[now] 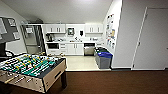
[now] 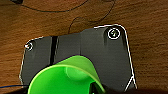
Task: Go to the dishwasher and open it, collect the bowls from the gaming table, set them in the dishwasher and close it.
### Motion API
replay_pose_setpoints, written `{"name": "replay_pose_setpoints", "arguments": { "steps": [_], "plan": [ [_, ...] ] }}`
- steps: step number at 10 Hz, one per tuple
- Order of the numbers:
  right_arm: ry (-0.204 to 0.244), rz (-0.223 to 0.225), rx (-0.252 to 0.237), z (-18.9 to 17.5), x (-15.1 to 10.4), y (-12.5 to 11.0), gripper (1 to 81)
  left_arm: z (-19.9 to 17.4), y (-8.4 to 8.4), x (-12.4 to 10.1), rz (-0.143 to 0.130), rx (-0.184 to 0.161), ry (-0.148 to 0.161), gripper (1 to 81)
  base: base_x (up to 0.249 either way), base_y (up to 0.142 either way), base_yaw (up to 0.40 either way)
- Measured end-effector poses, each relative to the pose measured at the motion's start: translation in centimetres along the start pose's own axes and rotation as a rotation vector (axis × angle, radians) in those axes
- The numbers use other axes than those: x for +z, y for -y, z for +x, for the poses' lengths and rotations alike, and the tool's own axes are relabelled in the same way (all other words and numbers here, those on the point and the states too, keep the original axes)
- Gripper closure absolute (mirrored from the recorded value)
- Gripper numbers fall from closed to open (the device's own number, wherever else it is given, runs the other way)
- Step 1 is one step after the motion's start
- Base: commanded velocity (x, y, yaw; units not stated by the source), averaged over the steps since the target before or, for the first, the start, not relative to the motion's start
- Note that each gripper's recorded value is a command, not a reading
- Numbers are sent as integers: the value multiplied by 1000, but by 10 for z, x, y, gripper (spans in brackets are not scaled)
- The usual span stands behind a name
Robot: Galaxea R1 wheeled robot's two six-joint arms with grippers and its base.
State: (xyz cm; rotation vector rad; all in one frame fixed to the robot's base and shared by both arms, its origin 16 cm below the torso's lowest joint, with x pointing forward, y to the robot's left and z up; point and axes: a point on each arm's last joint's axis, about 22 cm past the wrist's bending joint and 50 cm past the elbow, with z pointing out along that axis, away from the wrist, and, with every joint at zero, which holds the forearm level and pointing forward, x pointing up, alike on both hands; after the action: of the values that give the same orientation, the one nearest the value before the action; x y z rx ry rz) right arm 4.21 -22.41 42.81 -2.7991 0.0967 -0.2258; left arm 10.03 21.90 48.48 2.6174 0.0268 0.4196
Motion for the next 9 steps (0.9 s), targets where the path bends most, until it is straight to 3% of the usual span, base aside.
{"name": "replay_pose_setpoints", "arguments": {
  "steps": [2,4,9],
  "plan": [
    [-26,6,-7,22,1,2,811,22,-1,3,-4,11,-28,811,86,0,0],
    [-8,3,-2,8,1,1,811,6,0,1,-1,2,-4,811,89,0,0],
    [-6,2,-2,5,0,1,811,7,0,1,-1,4,-8,811,106,0,0]
  ]
}}
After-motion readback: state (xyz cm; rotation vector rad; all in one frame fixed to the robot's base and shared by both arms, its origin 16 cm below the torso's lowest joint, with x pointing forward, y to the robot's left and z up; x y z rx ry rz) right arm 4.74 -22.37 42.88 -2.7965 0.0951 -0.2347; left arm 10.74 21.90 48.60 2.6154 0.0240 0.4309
